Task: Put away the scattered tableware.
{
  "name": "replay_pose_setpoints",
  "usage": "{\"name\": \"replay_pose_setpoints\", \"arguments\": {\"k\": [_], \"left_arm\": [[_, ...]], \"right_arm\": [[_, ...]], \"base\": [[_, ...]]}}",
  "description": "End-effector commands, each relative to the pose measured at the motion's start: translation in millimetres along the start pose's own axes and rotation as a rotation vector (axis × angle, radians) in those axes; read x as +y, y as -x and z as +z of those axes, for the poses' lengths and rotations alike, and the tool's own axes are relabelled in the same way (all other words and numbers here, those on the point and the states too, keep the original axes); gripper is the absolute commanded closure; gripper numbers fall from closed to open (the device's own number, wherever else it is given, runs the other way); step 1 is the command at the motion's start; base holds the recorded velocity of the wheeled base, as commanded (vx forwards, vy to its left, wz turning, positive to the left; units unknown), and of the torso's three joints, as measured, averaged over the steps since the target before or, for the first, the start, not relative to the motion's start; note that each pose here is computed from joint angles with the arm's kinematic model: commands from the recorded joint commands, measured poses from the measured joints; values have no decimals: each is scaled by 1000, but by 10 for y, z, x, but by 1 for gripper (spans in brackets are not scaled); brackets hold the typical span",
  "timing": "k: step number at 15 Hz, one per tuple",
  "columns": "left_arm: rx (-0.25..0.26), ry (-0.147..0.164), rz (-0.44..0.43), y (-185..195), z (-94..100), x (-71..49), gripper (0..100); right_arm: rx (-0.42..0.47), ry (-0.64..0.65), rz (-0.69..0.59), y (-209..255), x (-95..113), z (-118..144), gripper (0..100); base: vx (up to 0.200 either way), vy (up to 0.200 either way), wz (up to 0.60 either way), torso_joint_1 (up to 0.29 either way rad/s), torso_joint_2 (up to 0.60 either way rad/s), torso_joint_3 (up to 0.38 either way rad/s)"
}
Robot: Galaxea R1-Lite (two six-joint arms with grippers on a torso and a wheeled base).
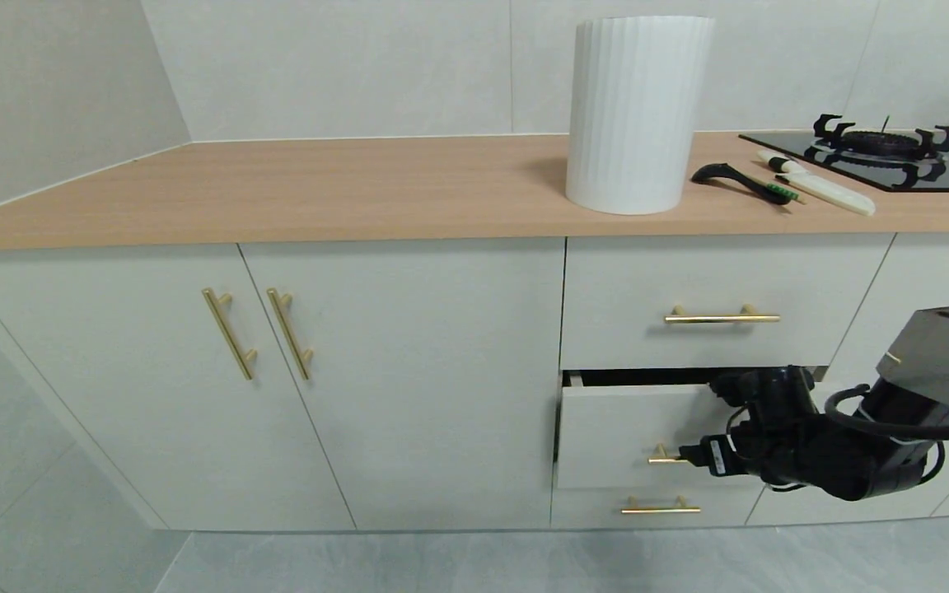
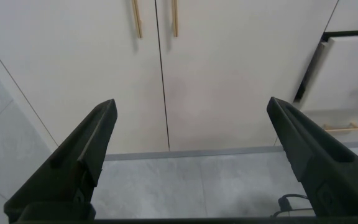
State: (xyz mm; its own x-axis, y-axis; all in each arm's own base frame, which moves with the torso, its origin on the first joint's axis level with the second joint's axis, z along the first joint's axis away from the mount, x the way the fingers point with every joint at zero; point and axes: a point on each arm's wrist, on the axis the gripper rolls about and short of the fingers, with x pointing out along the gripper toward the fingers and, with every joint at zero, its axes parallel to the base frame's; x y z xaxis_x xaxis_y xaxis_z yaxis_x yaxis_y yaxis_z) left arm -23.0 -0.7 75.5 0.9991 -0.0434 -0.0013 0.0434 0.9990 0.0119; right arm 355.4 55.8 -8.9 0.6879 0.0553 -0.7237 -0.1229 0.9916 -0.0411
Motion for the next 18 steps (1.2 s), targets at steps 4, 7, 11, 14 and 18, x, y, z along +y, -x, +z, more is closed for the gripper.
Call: {"name": "replay_pose_setpoints", "arguments": {"k": [4, 7, 11, 14, 18], "left_arm": [[2, 0, 0, -1, -1, 0, 0], [2, 0, 0, -1, -1, 0, 0], [2, 0, -1, -1, -1, 0, 0], [2, 0, 0, -1, -1, 0, 0], [2, 0, 0, -1, -1, 0, 0]], "right_arm": [[-69, 68, 74, 1085, 124, 424, 0], [-145, 89, 97, 1399, 236, 511, 0], [-169, 78, 37, 1186, 282, 524, 0], [-242, 4, 21, 889, 317, 533, 0], [-249, -29, 1, 579, 338, 487, 0]], "base": [[0, 0, 0, 0, 0, 0], [0, 0, 0, 0, 0, 0], [0, 0, 0, 0, 0, 0], [0, 0, 0, 0, 0, 0], [0, 0, 0, 0, 0, 0]]}}
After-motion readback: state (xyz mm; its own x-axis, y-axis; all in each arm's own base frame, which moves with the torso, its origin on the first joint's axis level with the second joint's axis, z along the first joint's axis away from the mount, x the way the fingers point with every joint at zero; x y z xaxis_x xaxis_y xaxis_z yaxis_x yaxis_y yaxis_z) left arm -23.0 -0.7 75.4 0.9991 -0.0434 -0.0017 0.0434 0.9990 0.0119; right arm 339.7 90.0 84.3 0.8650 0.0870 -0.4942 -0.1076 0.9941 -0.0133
